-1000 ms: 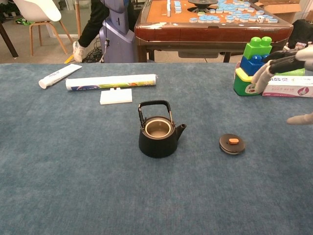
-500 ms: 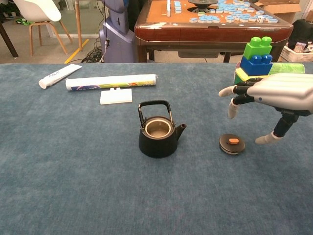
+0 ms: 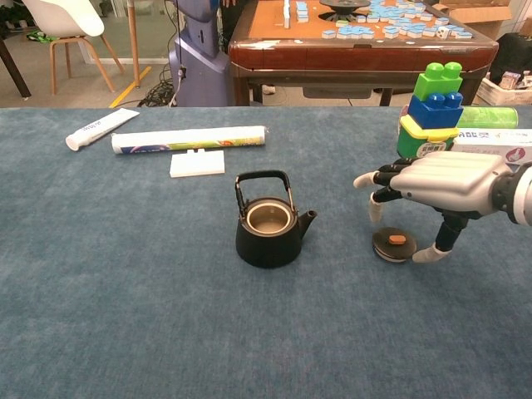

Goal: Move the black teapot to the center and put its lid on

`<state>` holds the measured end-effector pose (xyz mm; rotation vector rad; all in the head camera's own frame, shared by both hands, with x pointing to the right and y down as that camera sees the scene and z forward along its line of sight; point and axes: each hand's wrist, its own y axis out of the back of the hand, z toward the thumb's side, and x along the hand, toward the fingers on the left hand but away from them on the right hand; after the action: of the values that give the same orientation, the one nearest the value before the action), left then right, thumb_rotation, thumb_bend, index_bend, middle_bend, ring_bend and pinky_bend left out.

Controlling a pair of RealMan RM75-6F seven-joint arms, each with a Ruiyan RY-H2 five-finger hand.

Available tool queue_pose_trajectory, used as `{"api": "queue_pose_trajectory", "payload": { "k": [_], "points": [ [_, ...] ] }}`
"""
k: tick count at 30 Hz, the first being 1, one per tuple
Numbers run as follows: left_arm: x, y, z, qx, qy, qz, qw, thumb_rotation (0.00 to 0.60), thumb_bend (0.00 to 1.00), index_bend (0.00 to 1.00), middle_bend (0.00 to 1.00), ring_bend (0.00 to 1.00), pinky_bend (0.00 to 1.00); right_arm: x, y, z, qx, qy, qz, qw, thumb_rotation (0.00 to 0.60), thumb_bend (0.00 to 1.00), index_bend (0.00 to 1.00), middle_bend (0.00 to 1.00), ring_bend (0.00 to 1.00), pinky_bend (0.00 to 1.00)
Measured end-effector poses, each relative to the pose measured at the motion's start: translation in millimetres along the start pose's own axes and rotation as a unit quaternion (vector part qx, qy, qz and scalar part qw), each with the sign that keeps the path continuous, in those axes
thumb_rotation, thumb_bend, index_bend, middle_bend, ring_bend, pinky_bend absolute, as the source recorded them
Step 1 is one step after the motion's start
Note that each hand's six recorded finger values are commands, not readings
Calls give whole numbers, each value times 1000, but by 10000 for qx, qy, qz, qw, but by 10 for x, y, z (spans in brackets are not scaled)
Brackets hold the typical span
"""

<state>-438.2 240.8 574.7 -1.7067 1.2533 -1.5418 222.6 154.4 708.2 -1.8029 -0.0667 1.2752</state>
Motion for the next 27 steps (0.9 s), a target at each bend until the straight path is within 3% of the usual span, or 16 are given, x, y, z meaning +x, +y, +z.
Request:
{"api": "queue_pose_trajectory", "payload": {
  "k": [27],
  "points": [
    [-18, -11, -74, -56, 84, -26, 9999, 600, 302, 63, 127, 138, 131, -175, -62, 23, 179, -42, 253, 9995, 600, 211, 334, 53, 0, 0]
  ]
}}
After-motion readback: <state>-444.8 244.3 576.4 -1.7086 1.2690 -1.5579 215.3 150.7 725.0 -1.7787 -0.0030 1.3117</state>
